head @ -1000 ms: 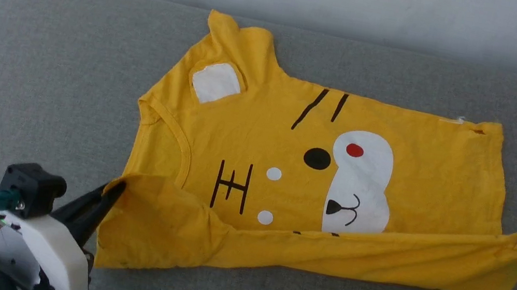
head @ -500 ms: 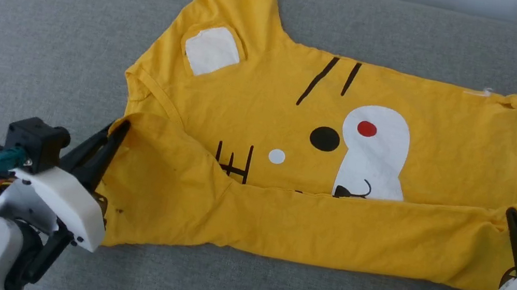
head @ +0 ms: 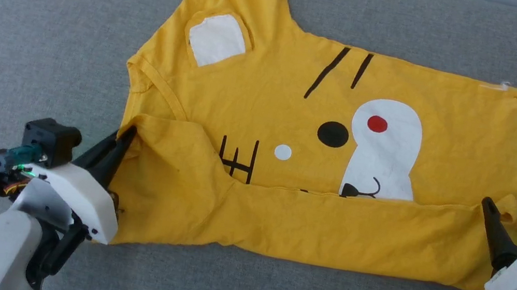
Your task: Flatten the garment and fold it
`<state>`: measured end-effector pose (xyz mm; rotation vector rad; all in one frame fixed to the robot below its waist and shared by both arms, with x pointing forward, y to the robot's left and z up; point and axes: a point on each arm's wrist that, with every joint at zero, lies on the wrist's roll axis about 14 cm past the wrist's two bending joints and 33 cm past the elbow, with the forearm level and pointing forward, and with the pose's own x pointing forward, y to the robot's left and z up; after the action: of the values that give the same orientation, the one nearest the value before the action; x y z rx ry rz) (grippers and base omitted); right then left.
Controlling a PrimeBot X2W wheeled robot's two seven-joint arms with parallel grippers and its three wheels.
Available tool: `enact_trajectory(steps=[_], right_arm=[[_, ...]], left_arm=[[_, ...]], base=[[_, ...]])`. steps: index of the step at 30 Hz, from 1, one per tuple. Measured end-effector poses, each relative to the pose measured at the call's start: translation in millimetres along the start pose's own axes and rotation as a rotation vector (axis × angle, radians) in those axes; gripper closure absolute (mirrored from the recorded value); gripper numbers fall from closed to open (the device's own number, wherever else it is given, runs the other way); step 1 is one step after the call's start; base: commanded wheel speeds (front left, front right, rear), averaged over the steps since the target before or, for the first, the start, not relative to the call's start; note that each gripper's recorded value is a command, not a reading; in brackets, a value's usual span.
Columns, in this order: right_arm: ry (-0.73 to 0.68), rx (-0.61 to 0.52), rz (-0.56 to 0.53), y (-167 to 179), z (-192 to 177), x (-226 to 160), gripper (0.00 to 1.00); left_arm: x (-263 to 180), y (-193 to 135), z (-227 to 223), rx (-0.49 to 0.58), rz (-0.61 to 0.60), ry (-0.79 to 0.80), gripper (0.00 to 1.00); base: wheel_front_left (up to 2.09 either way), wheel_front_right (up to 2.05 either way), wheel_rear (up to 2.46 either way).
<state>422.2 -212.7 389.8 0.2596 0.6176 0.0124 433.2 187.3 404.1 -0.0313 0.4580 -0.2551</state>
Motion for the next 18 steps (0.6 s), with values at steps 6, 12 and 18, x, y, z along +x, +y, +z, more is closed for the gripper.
enact_trajectory(steps=[6, 12, 18], right_arm=[[-0.09, 0.009, 0.004, 1, 21, -12, 0.0], [-0.223, -0.022, -0.028, -4, 46, -43, 0.0], [-0.461, -0.066, -0.096, -12, 77, -88, 0.0]], left_arm=[[-8, 8, 33, -0.054, 0.053, -0.142, 0.0], [-40, 19, 69, -0.079, 0.158, -0.35, 0.0], [-85, 17, 71, -0.092, 0.273, -0.485, 0.0]], base=[[0.0, 0.0, 0.0], [0.0, 0.0, 0.0], [0.0, 0.0, 0.0]])
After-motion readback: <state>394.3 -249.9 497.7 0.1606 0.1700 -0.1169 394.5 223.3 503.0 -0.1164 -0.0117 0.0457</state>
